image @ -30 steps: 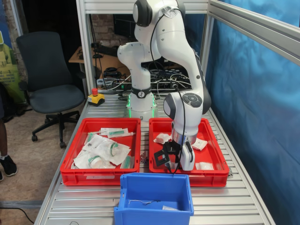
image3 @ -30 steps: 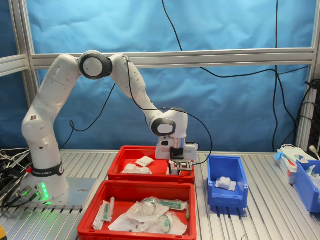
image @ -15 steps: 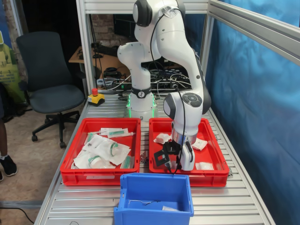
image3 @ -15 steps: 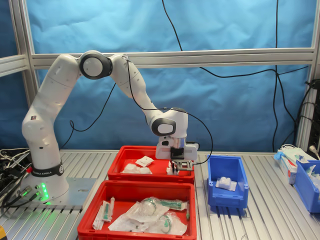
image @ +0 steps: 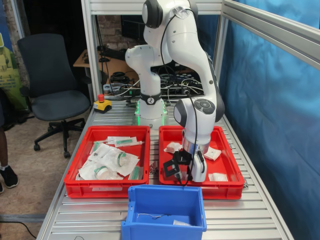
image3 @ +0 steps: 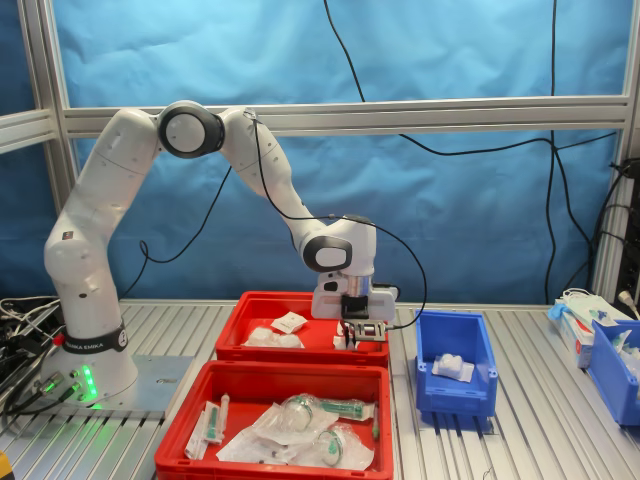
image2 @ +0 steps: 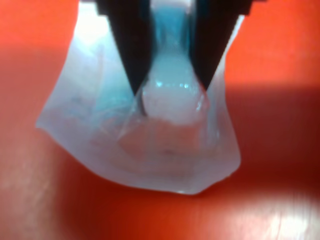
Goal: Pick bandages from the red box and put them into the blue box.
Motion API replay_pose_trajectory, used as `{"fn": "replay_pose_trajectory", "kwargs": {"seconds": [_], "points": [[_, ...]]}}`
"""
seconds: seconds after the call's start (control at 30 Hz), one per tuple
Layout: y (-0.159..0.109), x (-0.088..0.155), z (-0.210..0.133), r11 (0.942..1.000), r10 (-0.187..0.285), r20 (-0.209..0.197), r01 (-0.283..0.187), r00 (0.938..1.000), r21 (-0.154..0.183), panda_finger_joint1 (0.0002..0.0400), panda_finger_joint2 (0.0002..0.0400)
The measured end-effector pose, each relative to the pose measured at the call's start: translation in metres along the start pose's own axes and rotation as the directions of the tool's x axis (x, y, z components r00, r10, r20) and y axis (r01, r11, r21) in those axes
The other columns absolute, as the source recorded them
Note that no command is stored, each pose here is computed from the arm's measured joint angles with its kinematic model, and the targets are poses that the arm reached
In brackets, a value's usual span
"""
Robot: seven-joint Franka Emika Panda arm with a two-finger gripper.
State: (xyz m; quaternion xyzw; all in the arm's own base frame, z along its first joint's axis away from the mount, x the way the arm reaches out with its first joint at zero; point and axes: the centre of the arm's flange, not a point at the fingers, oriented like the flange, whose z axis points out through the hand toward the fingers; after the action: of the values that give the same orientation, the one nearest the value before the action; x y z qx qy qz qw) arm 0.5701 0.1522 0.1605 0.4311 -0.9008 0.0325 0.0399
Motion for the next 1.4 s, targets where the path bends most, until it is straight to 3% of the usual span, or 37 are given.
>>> {"fn": "replay_pose_trajectory", "kwargs": {"seconds": [0.27, 0.8, 1.0, 1.17, 1.4], "points": [[-0.013, 0.016, -0.012, 0.9993, 0.03, -0.051, -0.032, 0.9982, -0.021, 0.0049, 0.0049], [-0.056, 0.026, -0.095, 0.9951, 0.098, -0.051, -0.099, 0.9939, -0.008, 0.0049, 0.0049], [-0.082, 0.028, -0.135, 0.991, 0.133, -0.029, -0.132, 0.9907, 0.018, 0.0049, 0.0049], [-0.11, 0.035, -0.169, 0.9832, 0.174, 0.003, -0.174, 0.9847, 0.055, 0.0049, 0.0049], [-0.132, 0.044, -0.191, 0.973, 0.215, 0.035, -0.217, 0.9759, 0.077, 0.0049, 0.0049]]}}
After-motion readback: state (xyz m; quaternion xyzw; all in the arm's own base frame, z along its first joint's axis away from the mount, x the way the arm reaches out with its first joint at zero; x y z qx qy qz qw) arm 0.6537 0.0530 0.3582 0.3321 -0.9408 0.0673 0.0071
